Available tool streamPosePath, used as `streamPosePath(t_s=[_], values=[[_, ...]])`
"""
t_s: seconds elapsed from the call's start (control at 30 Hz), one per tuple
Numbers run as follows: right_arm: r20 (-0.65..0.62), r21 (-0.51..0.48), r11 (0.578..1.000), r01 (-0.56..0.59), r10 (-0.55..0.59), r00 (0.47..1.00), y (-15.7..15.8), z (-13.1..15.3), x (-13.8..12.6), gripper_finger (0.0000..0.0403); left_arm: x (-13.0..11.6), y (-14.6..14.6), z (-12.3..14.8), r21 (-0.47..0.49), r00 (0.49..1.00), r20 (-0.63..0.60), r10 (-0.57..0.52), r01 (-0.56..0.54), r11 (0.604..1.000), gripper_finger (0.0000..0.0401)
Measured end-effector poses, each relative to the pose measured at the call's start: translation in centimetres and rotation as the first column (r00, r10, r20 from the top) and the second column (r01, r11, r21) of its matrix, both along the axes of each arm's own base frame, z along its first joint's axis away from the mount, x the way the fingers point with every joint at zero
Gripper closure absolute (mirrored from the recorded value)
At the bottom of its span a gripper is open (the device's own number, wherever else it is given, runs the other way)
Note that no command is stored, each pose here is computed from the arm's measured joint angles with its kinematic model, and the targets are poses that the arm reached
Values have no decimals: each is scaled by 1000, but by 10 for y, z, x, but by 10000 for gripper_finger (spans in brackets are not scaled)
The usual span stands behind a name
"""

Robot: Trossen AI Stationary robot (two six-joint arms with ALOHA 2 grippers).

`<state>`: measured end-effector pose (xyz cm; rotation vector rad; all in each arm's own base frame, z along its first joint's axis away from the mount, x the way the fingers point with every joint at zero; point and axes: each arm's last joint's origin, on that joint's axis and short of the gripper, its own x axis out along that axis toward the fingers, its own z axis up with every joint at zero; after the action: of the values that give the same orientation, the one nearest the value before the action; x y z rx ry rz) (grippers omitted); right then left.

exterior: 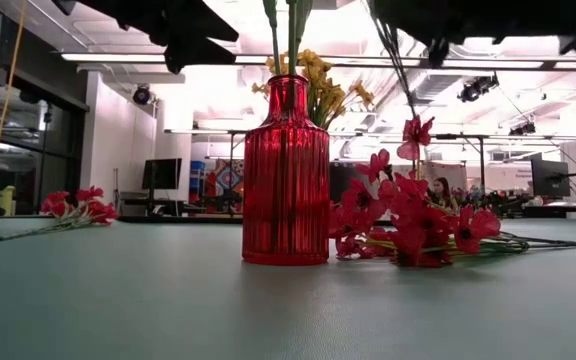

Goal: Sort flowers into vase by color
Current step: Put the right red flowers into the yellow vase

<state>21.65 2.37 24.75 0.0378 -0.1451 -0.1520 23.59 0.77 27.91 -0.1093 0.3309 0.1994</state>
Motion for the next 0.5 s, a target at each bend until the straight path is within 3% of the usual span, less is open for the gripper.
streamPosePath(t_s=[0.2, 0.4, 0.5], values=[[111, -120, 989, -82, 96, 989, 8, 0, 23, 400, 0, 0, 0, 2, 1000, 0, 3, -3, 1000, 178], [187, -212, 976, -47, 88, 978, 10, 28, 42, 400, 0, 0, 0, 5, 1000, -1, 11, -11, 1000, 178], [227, -251, 965, -81, 140, 964, 12, 42, 45, 400, 0, 0, -1, 5, 1000, -9, 11, -11, 1000, 178]])
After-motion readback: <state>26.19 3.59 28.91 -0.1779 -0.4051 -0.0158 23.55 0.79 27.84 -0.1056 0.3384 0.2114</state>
